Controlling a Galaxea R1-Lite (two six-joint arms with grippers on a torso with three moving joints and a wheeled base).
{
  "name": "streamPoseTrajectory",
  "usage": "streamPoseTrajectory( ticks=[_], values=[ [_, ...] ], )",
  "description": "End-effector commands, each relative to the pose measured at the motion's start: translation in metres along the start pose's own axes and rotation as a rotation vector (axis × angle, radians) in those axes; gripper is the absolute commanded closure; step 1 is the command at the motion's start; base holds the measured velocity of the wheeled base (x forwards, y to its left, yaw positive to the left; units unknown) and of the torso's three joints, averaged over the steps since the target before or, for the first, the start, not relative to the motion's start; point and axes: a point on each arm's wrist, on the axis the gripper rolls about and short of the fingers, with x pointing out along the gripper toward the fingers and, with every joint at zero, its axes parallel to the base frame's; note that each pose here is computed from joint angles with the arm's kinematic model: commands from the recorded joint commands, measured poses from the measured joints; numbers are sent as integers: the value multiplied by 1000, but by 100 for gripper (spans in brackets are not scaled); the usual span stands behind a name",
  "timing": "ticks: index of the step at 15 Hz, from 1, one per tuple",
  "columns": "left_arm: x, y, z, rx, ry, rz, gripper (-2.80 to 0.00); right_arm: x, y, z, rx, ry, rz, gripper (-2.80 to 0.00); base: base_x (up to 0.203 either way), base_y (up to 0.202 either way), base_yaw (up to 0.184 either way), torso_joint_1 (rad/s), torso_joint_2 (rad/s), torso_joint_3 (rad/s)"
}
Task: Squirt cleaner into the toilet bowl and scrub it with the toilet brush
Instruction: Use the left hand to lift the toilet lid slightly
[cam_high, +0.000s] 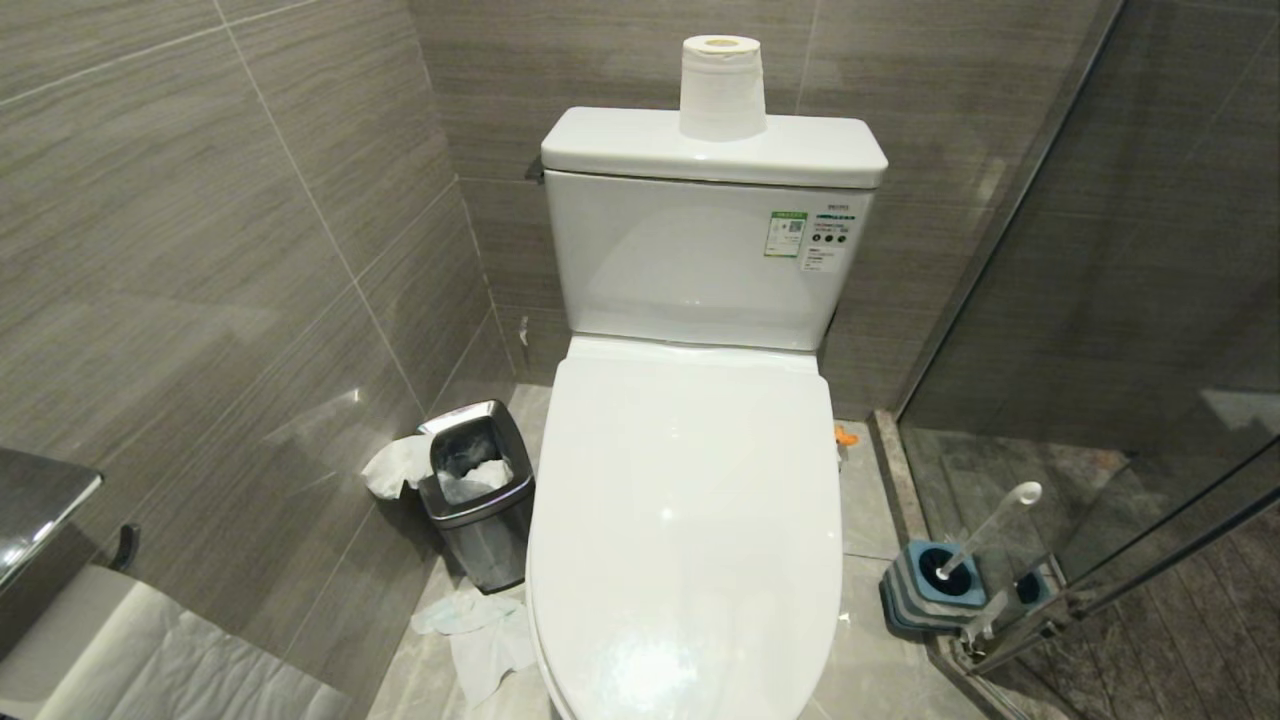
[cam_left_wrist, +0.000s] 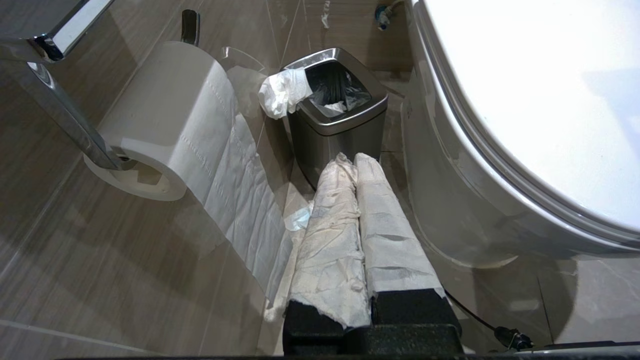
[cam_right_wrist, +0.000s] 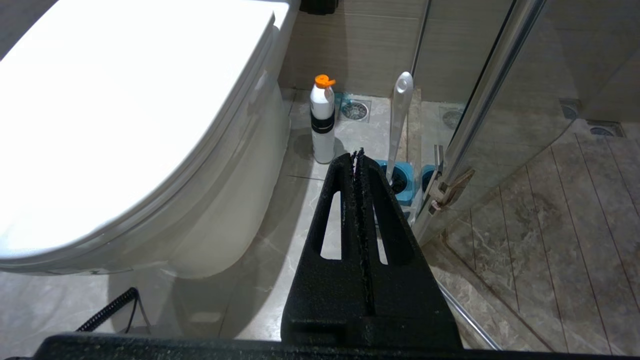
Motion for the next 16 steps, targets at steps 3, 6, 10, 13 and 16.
streamPoseTrajectory(
  ticks=[3, 6, 10, 13, 16],
  values=[
    [0, 0, 0, 1, -1, 0, 0, 0, 0, 0, 1, 2, 0, 0, 0, 0, 0, 0, 0, 0],
    [0, 0, 0, 7, 1, -2, 0, 0, 0, 0, 1, 3, -2, 0, 0, 0, 0, 0, 0, 0],
    [0, 0, 0, 19, -3, -8, 0, 0, 0, 0, 1, 3, -2, 0, 0, 0, 0, 0, 0, 0],
    [0, 0, 1, 32, -10, -12, 0, 0, 0, 0, -1, 2, -2, 0, 0, 0, 0, 0, 0, 0],
    [-3, 0, 10, 51, -41, -30, 0, 0, 0, 0, -1, 2, -2, 0, 0, 0, 0, 0, 0, 0]
  ],
)
